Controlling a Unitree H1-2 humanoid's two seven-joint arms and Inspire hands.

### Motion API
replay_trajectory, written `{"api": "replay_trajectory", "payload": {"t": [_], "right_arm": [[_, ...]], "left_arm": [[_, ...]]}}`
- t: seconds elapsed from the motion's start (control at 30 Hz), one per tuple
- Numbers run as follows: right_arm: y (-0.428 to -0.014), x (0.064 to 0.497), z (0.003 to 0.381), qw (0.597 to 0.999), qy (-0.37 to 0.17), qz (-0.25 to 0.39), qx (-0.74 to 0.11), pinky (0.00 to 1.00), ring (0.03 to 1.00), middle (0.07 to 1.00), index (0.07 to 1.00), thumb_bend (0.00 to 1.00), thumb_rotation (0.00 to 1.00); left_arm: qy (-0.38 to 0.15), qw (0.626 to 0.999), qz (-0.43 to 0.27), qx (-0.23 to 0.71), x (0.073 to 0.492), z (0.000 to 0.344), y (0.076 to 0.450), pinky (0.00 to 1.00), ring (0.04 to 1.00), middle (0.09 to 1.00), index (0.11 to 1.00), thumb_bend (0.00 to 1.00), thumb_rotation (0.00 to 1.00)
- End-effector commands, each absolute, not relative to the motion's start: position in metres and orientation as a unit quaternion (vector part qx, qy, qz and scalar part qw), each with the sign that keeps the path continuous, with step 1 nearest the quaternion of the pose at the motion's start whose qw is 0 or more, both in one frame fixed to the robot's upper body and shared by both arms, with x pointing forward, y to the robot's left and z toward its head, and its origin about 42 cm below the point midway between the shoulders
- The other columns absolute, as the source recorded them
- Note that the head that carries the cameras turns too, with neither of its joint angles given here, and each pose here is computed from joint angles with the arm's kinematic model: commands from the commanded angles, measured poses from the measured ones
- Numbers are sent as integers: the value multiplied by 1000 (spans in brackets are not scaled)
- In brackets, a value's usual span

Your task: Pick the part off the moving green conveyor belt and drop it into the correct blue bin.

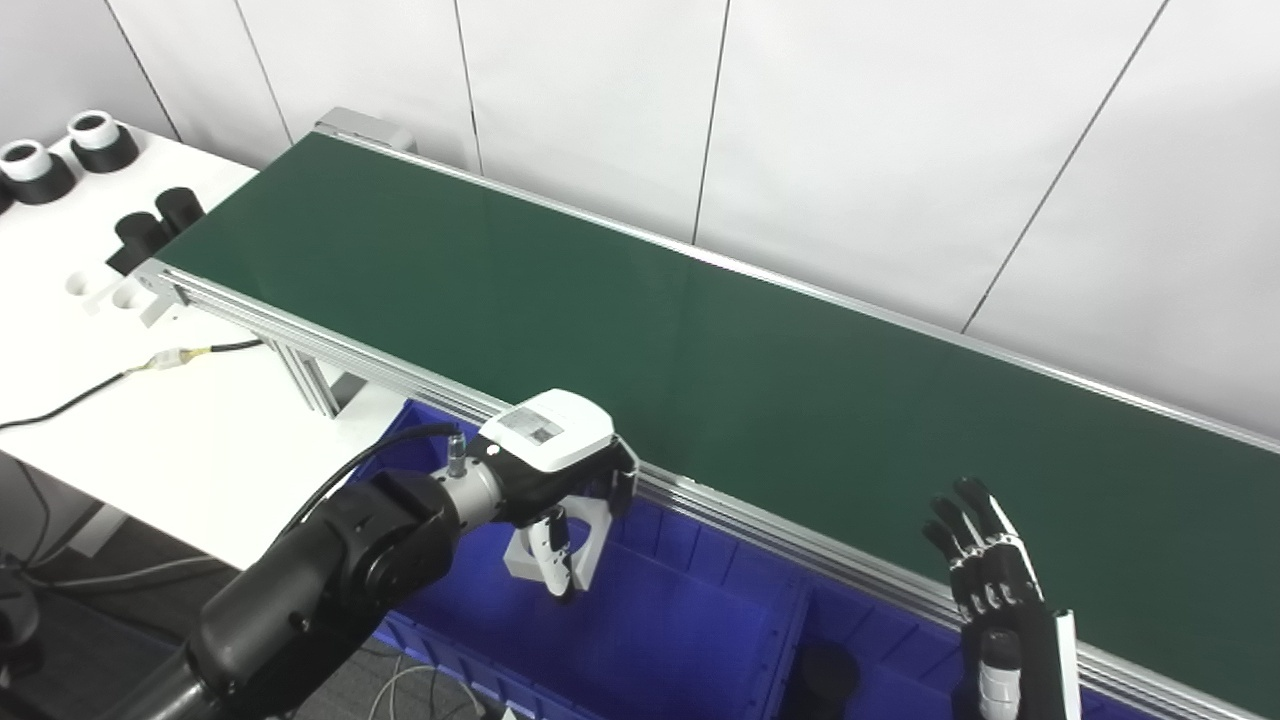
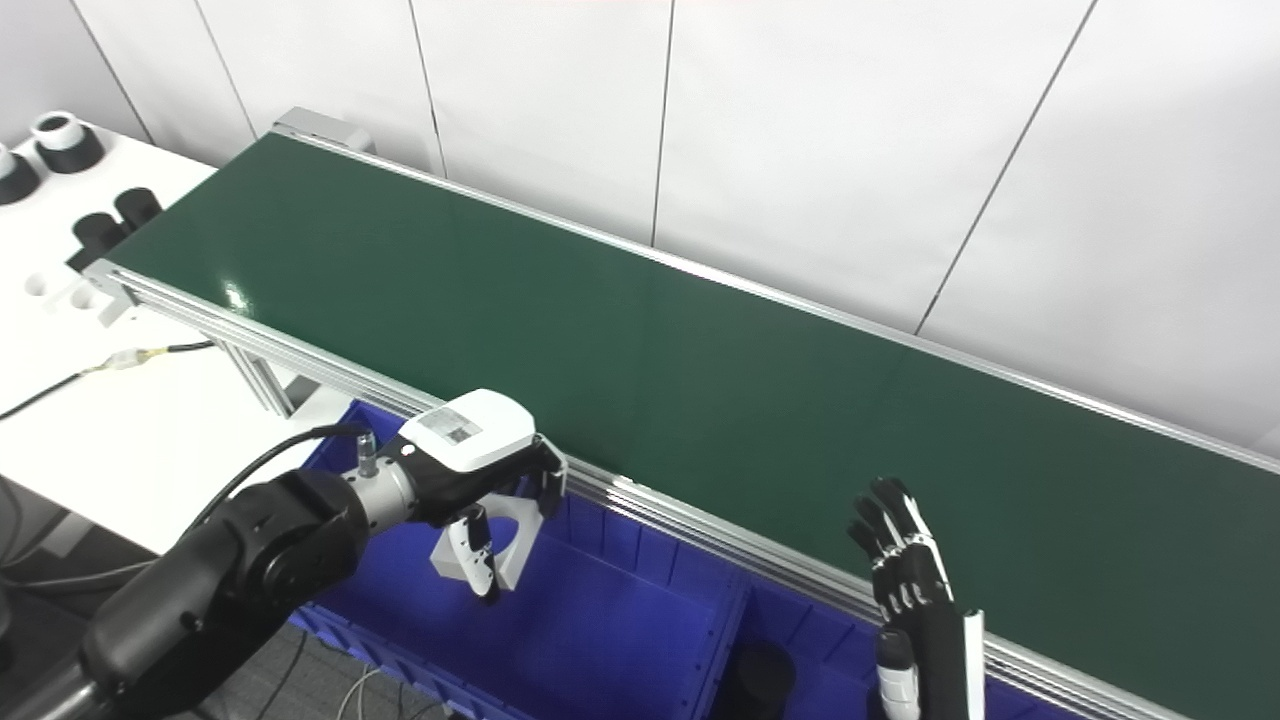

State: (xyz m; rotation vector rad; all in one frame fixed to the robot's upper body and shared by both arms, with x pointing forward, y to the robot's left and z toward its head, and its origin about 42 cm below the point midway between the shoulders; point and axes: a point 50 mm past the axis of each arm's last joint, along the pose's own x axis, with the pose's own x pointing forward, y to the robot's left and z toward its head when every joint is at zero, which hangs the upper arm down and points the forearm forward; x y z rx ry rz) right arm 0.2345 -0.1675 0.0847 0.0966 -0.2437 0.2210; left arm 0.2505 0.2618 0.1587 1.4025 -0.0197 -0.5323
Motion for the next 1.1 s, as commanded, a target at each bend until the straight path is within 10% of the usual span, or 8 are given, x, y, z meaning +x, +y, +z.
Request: {"api": "replay_trajectory", "payload": {"t": [0.0, 1.07], "right_arm": [[-163, 237, 99, 980, -152, 111, 57, 865, 890, 955, 859, 865, 866], [-160, 238, 99, 979, -157, 117, 62, 870, 900, 958, 859, 804, 831]], "left_arm": [[-38, 729, -221, 646, 249, 161, 262, 345, 426, 460, 509, 520, 0], [-51, 765, -130, 628, 241, 115, 288, 415, 470, 512, 468, 520, 0]]}}
